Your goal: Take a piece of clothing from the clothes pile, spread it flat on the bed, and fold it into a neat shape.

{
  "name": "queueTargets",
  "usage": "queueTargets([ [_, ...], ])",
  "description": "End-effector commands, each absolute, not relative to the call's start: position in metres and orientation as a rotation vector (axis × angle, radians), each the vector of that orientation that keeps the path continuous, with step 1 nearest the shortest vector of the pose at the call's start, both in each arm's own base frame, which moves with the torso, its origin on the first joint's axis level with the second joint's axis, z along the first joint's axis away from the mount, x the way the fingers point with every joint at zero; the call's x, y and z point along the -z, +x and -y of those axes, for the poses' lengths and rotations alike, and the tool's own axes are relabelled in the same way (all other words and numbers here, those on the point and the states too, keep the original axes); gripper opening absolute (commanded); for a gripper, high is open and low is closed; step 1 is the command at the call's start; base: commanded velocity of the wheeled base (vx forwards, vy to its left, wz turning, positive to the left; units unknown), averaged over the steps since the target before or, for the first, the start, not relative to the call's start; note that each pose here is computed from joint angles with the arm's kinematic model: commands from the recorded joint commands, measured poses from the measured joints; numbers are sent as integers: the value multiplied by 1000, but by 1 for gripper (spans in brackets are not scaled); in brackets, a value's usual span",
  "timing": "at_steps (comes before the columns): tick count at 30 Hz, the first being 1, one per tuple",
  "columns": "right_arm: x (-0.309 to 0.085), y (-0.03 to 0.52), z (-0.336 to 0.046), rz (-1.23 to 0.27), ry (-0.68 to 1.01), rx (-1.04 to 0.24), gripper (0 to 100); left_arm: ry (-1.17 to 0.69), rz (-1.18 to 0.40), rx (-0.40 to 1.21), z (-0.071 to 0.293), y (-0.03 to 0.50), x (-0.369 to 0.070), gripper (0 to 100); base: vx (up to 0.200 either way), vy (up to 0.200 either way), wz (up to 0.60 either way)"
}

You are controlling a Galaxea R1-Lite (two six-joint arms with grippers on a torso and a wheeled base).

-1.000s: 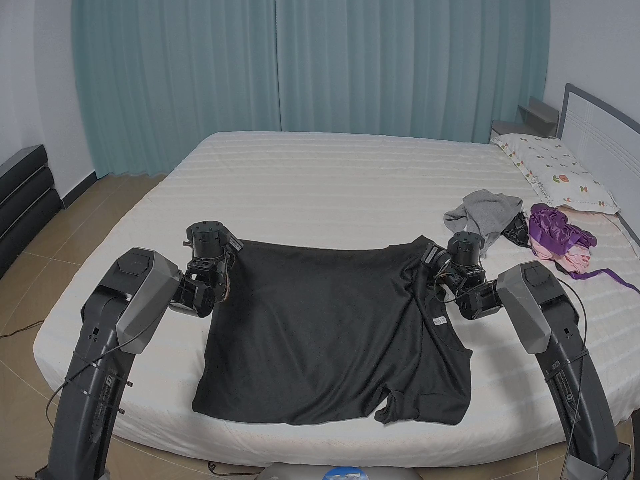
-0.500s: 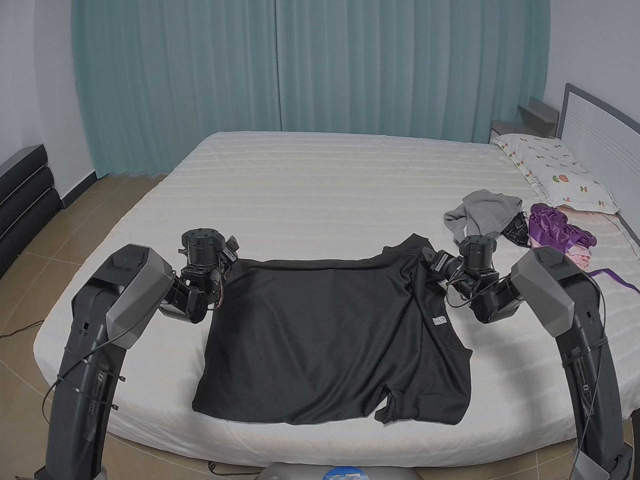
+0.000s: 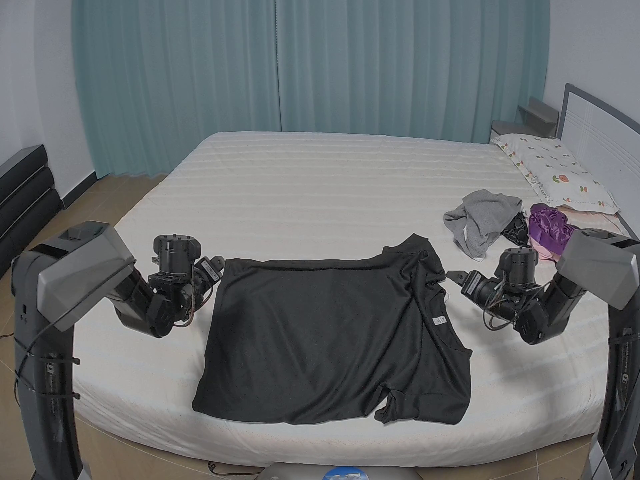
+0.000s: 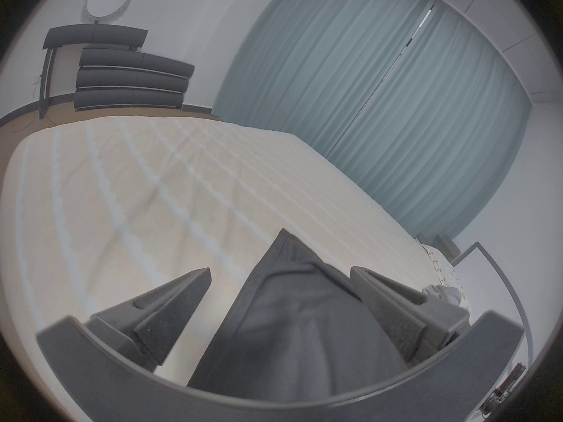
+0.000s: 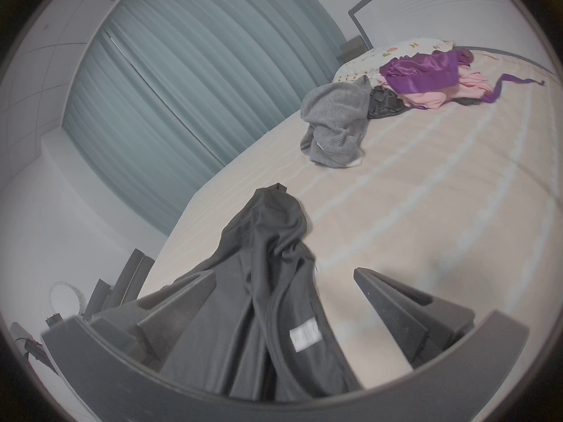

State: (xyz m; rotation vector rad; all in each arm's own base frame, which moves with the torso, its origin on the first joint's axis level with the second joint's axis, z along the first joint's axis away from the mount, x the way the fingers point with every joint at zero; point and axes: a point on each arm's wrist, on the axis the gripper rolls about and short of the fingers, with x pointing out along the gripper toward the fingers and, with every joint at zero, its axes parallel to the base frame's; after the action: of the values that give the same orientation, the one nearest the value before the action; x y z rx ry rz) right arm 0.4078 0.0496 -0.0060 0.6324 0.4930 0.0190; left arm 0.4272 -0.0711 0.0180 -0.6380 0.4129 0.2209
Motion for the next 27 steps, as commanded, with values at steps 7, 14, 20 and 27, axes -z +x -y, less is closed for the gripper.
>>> queueTargets([
  [7,-36,300,-40,-556,693,-82,100,-713,-551,-170,86,322,-51,100,0,0,0],
  [14,-22,270,-42,-621,747,-104,100,-809,-634,-154,98,285,-46,100,0,0,0],
  [20,-9,255,-42,-708,768,-130,100,-805,-763,-138,96,262,-29,100,0,0,0],
  [27,-3,252,-41,-711,771,-129,100,-824,-813,-112,94,255,-17,100,0,0,0],
])
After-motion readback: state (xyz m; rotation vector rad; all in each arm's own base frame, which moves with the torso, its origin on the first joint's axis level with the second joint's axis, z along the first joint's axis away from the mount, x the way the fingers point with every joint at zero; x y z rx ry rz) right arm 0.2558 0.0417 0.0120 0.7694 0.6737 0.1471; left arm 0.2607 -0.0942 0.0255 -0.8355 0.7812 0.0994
